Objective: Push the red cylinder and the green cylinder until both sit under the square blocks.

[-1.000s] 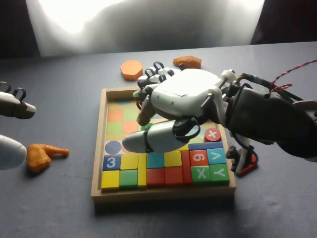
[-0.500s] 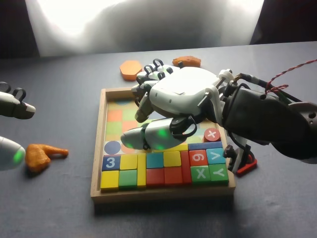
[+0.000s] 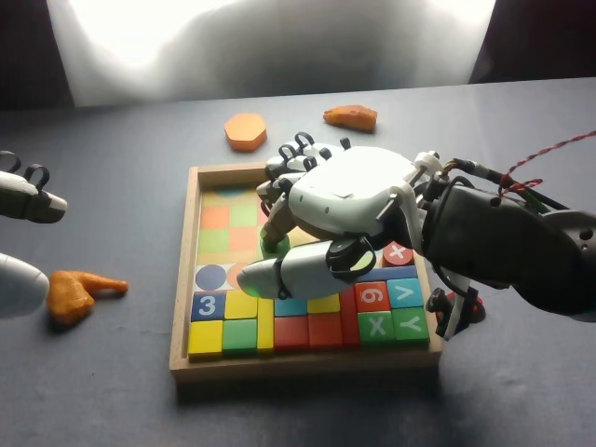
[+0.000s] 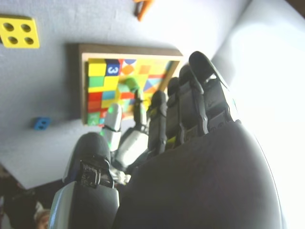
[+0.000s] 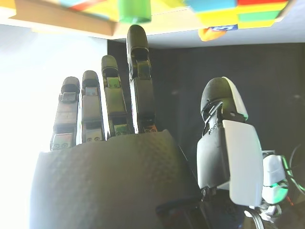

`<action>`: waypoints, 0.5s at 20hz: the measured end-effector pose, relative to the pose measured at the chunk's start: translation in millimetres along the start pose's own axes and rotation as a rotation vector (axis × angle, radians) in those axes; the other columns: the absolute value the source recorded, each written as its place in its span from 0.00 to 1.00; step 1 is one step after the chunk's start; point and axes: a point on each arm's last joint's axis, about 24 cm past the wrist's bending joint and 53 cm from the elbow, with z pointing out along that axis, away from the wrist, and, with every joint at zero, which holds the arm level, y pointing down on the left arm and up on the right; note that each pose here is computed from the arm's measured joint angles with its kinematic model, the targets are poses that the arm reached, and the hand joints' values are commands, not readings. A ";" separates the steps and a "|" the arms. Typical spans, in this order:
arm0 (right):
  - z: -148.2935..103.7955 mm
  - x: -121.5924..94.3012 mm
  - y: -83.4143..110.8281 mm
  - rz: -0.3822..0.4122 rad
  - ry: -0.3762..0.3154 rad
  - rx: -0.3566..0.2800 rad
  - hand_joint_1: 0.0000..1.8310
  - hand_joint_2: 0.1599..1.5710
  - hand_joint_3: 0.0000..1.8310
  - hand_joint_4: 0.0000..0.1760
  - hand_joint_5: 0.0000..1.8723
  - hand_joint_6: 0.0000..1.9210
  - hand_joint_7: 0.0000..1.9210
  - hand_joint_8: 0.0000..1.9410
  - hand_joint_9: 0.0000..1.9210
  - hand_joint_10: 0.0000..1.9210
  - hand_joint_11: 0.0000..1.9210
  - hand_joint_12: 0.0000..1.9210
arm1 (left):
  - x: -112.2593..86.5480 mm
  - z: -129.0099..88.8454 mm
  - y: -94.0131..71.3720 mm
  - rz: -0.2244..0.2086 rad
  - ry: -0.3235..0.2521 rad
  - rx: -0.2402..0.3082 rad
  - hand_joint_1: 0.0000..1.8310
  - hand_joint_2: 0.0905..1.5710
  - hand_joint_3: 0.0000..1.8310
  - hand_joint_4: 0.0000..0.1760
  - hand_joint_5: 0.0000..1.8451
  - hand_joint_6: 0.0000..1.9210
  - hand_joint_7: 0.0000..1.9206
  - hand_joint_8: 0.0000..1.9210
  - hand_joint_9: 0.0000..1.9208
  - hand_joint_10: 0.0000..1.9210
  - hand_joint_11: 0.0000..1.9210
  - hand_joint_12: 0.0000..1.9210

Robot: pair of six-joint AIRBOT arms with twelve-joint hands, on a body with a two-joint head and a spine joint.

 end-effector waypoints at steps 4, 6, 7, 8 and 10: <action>-2.3 1.9 -6.7 -0.007 0.003 0.011 0.00 0.69 0.00 0.03 0.42 0.00 0.15 0.00 0.03 0.00 0.00 0.00 | -0.1 0.0 -0.2 0.000 0.000 0.001 0.03 0.86 0.00 0.23 0.08 0.00 0.08 0.00 0.10 0.00 0.00 0.40; -5.0 0.4 -12.2 -0.008 0.005 0.019 0.00 0.70 0.00 0.00 0.43 0.00 0.15 0.00 0.04 0.00 0.00 0.00 | 0.0 0.0 0.2 0.000 0.000 -0.001 0.04 0.86 0.00 0.22 0.07 0.00 0.08 0.00 0.10 0.00 0.00 0.40; -6.7 0.3 -14.4 -0.009 0.004 0.023 0.00 0.70 0.00 0.00 0.43 0.00 0.15 0.00 0.04 0.00 0.00 0.00 | 0.0 0.0 0.0 0.000 0.000 0.000 0.04 0.86 0.00 0.22 0.07 0.00 0.08 0.00 0.10 0.00 0.00 0.40; -9.5 0.6 -18.3 -0.010 0.005 0.030 0.00 0.69 0.00 0.00 0.43 0.01 0.16 0.00 0.04 0.00 0.00 0.00 | 0.1 0.0 -0.1 0.000 0.000 0.000 0.04 0.86 0.00 0.24 0.07 0.00 0.08 0.00 0.10 0.00 0.00 0.40; -14.8 -0.3 -24.3 -0.014 0.003 0.041 0.00 0.70 0.00 0.00 0.43 0.00 0.16 0.01 0.03 0.00 0.00 0.00 | -0.1 0.0 -0.1 0.000 0.000 0.000 0.05 0.85 0.00 0.26 0.08 0.00 0.09 0.00 0.10 0.00 0.00 0.42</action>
